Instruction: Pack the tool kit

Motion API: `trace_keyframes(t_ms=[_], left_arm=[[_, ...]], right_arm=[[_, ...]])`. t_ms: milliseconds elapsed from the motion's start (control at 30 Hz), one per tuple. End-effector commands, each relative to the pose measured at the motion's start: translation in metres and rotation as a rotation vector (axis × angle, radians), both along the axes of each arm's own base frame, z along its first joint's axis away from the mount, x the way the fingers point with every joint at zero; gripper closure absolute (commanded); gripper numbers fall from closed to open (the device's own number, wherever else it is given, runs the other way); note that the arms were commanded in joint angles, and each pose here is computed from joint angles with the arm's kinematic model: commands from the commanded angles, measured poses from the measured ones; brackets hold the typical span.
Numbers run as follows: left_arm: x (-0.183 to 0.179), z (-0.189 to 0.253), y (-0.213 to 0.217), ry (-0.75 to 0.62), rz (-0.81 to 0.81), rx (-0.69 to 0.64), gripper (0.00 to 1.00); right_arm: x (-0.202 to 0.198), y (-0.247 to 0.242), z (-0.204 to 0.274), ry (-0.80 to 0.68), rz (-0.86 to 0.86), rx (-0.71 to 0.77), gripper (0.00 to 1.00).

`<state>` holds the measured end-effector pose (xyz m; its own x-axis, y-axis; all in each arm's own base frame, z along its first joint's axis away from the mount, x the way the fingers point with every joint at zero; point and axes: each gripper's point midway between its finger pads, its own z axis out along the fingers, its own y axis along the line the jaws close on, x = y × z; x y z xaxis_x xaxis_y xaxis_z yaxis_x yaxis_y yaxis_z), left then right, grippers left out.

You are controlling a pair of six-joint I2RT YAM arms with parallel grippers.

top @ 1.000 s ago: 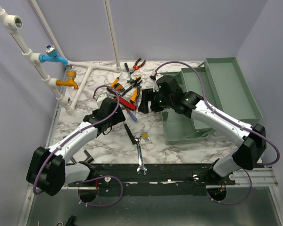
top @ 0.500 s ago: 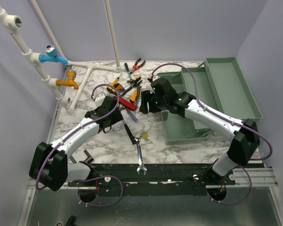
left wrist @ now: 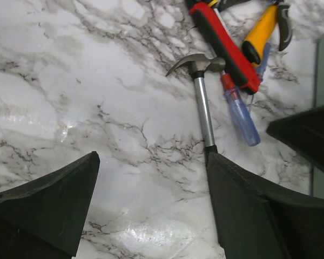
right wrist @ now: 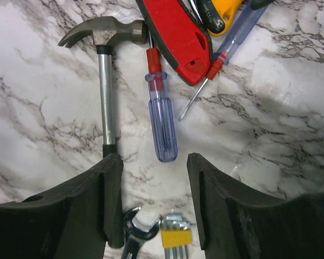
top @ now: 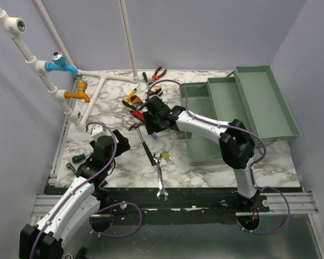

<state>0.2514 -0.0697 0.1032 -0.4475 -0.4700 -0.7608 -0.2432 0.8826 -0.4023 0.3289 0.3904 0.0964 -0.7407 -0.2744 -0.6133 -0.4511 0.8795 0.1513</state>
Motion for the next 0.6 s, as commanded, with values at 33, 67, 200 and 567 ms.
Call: trace_keyframes(t_ms=[33, 67, 200, 567], left_arm=[[0.003, 0.026, -0.015, -0.21, -0.116, -0.051, 0.16], [0.001, 0.028, -0.018, -0.241, -0.138, -0.059, 0.16], [-0.003, 0.027, -0.015, -0.314, -0.15, -0.056, 0.16], [-0.006, 0.029, -0.012, -0.372, -0.143, -0.068, 0.16]], right_arm=[[0.01, 0.011, -0.025, -0.017, 0.01, -0.068, 0.42], [0.01, 0.011, -0.031, -0.016, 0.009, -0.084, 0.43], [0.013, 0.009, -0.051, -0.018, 0.002, -0.145, 0.46], [0.006, 0.008, -0.073, 0.01, 0.02, -0.173, 0.79]])
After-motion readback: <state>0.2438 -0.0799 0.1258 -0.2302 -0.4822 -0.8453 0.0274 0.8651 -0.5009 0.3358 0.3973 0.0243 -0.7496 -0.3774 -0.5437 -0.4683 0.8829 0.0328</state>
